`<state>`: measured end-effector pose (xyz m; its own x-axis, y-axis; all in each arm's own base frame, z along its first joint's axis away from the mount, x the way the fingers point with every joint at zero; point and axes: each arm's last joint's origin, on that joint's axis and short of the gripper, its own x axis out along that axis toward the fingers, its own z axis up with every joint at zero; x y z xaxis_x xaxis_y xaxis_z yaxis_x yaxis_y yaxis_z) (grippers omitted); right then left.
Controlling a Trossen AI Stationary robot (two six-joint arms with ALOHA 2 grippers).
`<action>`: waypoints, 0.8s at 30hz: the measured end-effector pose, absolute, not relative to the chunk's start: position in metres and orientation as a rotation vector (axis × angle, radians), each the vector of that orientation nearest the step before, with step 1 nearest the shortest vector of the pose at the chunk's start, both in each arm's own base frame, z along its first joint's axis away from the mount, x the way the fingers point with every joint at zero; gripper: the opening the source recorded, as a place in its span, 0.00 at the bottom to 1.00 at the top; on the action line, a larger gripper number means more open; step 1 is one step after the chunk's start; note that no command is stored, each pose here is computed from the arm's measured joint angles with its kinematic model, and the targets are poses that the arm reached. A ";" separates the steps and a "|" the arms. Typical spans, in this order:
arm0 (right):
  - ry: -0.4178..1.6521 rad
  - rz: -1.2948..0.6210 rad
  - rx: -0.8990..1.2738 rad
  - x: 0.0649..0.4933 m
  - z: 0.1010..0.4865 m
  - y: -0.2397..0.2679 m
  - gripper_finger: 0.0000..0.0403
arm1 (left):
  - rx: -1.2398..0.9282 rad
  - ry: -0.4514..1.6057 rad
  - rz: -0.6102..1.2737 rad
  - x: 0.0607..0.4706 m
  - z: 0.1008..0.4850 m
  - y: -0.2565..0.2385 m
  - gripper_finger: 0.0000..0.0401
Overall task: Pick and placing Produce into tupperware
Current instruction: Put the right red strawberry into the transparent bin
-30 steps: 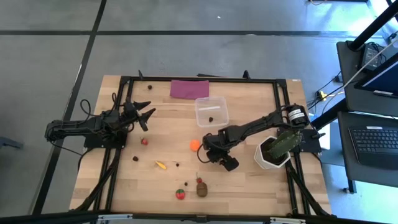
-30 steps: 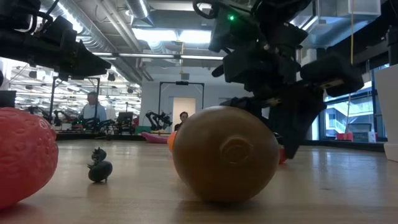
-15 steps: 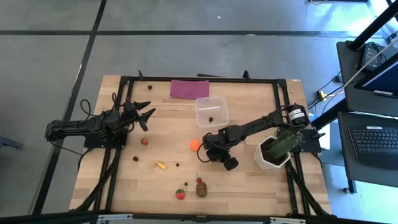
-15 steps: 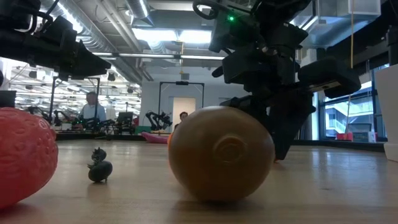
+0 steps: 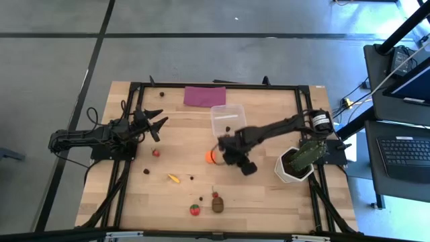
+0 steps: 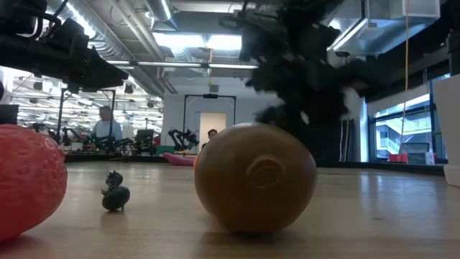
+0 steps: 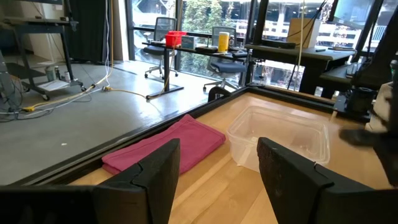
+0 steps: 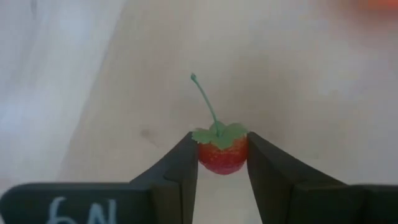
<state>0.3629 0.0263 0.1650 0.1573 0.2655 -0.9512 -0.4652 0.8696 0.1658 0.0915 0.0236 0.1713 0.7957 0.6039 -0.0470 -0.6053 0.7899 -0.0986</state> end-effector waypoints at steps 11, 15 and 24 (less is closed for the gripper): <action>1.044 0.169 -0.184 0.388 0.277 -0.044 0.30 | -0.111 0.013 0.651 0.091 0.171 0.024 0.51; 1.038 -0.058 -0.096 0.386 0.289 -0.080 0.30 | -0.111 0.013 0.651 0.091 0.171 0.024 0.51; 1.121 -0.089 0.119 0.364 0.239 -0.122 0.30 | -0.111 0.013 0.651 0.091 0.171 0.024 0.51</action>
